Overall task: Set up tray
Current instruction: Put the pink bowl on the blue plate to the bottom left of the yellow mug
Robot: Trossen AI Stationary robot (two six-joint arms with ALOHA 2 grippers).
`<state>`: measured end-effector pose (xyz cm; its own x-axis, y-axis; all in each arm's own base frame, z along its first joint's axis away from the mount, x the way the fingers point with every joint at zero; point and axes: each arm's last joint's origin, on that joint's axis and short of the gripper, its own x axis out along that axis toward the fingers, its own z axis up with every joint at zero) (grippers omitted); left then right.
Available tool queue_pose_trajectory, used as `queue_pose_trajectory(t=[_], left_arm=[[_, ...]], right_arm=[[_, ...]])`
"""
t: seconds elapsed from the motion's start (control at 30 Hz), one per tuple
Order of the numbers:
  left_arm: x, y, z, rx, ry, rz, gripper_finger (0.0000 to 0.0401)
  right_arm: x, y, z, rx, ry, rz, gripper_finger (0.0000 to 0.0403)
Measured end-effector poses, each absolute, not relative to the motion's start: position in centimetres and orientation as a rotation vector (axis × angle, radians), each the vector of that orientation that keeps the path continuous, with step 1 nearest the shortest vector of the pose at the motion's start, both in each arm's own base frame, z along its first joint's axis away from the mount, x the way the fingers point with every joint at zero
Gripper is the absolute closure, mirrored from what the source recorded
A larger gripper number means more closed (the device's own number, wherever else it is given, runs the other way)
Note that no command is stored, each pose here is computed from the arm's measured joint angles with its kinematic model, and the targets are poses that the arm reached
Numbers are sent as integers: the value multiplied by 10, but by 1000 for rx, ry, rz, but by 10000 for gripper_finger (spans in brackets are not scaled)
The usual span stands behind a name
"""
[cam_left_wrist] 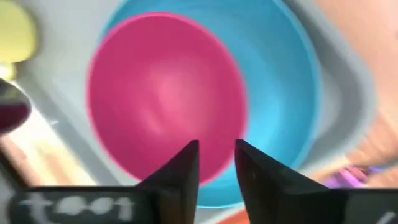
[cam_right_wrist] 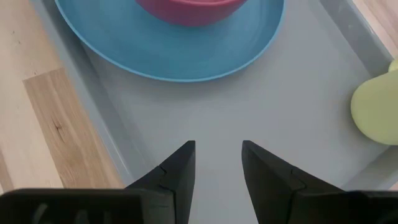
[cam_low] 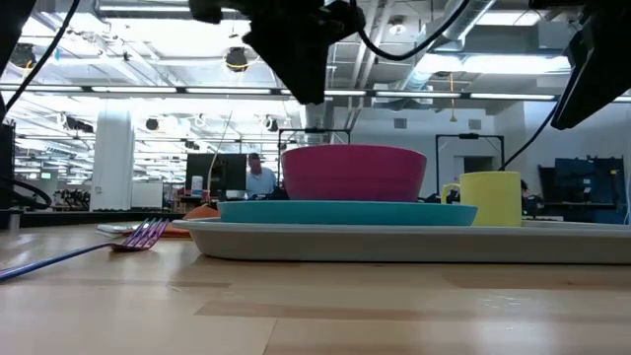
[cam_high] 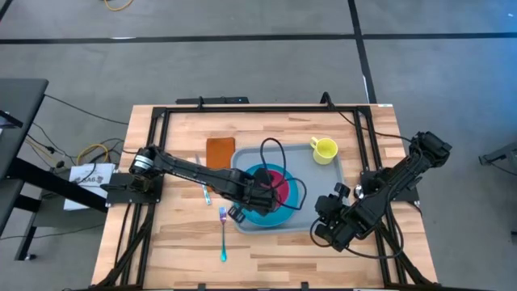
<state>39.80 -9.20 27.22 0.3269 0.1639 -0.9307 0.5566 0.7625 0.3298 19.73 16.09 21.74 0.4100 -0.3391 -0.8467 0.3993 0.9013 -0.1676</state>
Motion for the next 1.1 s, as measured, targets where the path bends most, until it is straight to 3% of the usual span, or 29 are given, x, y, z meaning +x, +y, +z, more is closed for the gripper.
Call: queue_pose_trajectory(t=[0.17, 0.37, 0.77, 1.1], left_arm=[[402, -89, 256, 714, 1210, -252, 392], [396, -84, 220, 748, 1271, -244, 400], [402, -76, 220, 684, 1221, -262, 401], [399, -76, 196, 669, 1369, -329, 401]], right_arm=[[197, 161, 217, 62, 1051, -464, 280], [197, 161, 218, 38, 1050, -454, 280], [198, 160, 218, 29, 1039, -459, 280], [198, 161, 218, 16, 1040, -450, 280]])
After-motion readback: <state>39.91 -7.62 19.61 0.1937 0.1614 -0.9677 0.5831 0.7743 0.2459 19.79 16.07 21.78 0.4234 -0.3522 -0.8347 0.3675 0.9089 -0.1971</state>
